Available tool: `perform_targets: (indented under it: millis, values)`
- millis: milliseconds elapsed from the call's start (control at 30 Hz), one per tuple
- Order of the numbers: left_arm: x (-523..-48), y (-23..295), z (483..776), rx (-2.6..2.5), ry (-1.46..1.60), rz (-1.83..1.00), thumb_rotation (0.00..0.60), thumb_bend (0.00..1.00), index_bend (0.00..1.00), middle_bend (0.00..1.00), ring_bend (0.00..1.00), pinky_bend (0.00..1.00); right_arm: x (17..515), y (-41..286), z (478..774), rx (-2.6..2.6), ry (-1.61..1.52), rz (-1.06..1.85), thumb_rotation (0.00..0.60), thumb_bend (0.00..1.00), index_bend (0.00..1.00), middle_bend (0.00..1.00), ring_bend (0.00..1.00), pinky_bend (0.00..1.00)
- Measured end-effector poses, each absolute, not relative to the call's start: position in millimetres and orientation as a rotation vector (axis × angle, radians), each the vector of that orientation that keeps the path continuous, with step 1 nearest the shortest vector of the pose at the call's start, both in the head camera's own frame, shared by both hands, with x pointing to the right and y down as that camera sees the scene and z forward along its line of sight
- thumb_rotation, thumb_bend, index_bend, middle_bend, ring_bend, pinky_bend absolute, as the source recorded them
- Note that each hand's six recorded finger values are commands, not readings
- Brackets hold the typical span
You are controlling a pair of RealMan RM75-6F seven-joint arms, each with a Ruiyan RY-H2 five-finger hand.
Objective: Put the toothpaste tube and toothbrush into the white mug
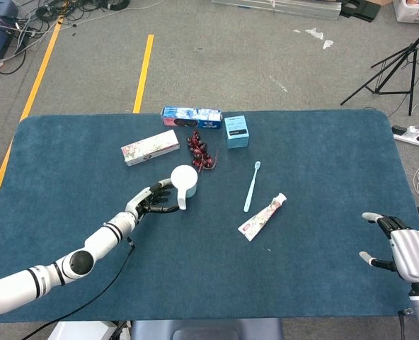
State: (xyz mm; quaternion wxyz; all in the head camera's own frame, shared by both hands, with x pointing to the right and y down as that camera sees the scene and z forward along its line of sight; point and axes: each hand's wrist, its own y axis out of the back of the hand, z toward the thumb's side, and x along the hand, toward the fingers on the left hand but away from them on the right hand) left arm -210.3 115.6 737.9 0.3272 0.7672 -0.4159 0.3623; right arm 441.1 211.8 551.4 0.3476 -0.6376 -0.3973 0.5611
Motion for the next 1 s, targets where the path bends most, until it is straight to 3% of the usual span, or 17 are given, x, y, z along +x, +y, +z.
perform_targets:
  millis: [1000]
  values:
    - [-195.8, 124.9, 736.4, 2.037, -0.995, 0.947, 0.600, 0.02, 0.07, 0.13, 0.10, 0.09, 441.5, 211.6, 550.8, -1.655, -1.032, 1.453, 0.600, 0.00, 0.31, 0.41, 0.35, 0.61]
